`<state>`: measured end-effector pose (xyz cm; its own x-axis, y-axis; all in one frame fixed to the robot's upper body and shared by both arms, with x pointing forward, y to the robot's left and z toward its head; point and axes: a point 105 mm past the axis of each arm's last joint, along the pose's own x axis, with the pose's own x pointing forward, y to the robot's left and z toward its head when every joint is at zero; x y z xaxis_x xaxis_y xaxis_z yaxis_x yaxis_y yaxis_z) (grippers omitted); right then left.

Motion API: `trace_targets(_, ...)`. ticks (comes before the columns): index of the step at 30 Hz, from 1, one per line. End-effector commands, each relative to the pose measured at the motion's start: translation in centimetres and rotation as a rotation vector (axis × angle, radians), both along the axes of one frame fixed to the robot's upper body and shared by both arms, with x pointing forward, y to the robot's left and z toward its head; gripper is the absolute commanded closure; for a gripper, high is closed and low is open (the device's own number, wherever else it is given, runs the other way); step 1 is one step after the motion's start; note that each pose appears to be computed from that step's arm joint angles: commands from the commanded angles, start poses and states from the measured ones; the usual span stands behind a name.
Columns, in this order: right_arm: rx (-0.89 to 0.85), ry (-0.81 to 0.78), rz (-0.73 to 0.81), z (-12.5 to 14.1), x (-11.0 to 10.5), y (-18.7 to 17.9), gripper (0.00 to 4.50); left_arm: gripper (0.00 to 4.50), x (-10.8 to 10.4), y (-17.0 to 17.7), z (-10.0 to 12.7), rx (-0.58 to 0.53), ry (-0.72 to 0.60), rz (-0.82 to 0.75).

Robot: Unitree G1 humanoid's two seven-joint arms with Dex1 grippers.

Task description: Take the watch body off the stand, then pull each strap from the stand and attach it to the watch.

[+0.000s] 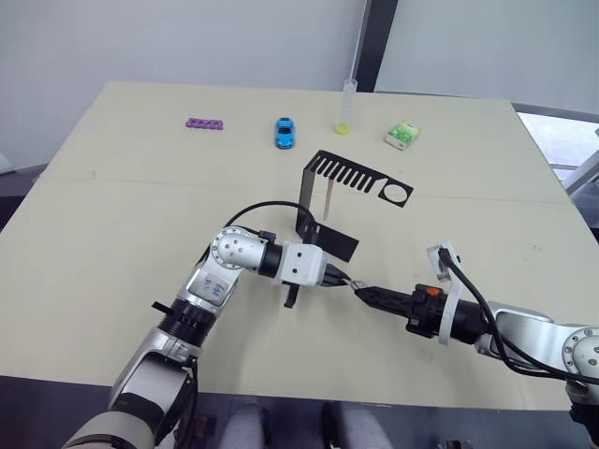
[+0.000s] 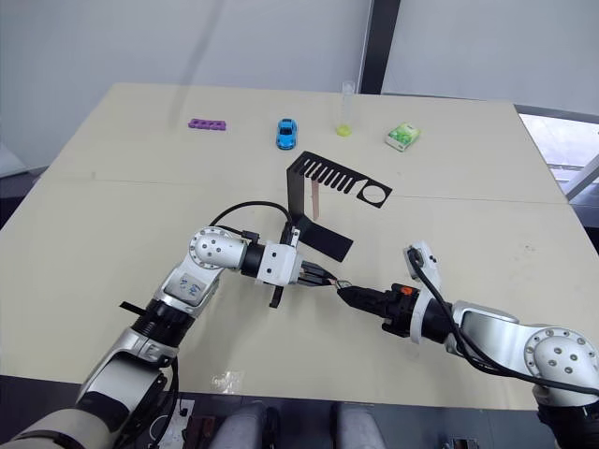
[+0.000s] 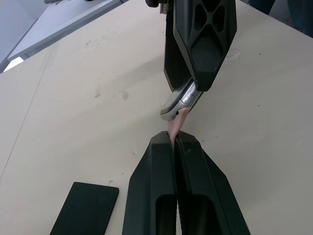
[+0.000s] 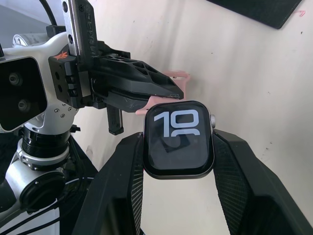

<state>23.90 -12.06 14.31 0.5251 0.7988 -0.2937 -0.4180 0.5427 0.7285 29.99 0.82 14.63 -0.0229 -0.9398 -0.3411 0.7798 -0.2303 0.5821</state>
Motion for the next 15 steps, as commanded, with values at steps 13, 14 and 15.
trace_targets(13,0.034,-0.033,0.123,1.14,-1.61,1.82,3.0,4.5,-1.65,-2.27,1.33,-0.037,-0.055,-0.114)
trace_targets(14,0.037,-0.032,0.124,1.16,-1.63,1.81,3.0,4.5,-1.66,-2.24,1.3,-0.036,-0.055,-0.115)
trace_targets(15,0.039,-0.032,0.126,1.17,-1.66,1.81,3.0,4.5,-1.68,-2.26,1.29,-0.035,-0.054,-0.116)
